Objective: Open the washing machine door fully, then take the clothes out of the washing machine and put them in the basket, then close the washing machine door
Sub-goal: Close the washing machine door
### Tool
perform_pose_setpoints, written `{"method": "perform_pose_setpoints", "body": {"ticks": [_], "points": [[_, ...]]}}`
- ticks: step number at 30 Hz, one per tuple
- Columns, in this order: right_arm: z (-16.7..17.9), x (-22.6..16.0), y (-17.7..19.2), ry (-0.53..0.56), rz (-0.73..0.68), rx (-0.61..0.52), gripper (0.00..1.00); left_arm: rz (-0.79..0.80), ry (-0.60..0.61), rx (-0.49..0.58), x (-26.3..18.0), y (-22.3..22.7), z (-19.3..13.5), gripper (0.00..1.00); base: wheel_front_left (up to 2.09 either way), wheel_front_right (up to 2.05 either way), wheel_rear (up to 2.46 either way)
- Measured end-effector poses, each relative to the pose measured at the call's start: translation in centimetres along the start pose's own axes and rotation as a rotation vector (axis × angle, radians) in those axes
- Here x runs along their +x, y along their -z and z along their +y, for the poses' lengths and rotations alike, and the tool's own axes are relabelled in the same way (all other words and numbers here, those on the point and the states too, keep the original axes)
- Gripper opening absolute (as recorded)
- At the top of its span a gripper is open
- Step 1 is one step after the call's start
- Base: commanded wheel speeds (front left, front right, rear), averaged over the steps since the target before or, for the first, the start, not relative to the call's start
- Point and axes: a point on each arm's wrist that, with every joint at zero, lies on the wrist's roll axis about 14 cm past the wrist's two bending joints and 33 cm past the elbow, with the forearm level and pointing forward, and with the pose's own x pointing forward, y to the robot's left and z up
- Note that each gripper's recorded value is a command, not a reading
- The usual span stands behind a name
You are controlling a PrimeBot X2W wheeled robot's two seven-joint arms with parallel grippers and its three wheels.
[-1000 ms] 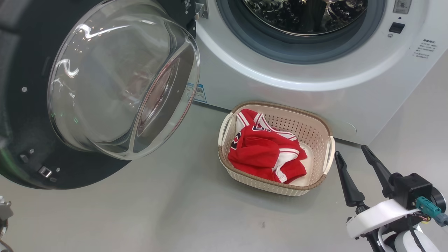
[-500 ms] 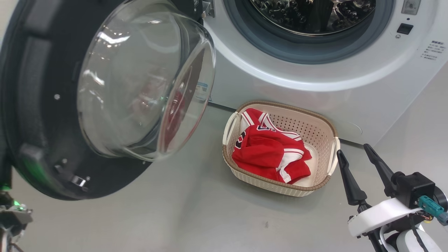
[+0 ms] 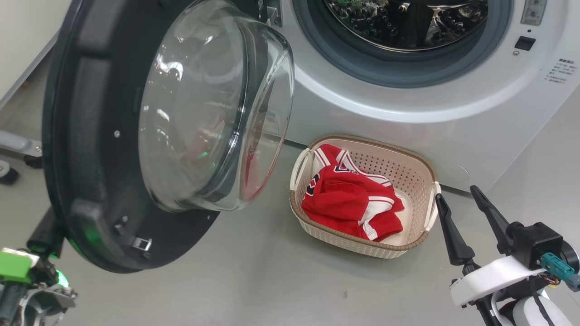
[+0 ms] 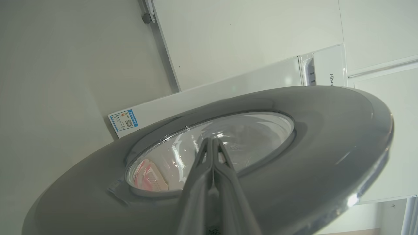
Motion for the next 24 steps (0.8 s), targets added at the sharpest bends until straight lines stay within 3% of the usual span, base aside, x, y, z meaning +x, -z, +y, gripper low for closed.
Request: {"method": "perform_pose_setpoints", "body": {"ticks": [24], "points": [[-0.4, -1.2, -0.7, 0.038, -0.025, 0.014, 1.0, 0.399, 0.097, -0.016, 0.1, 10.3, -2.3, 0.0, 0.0, 0.0, 0.0]]}}
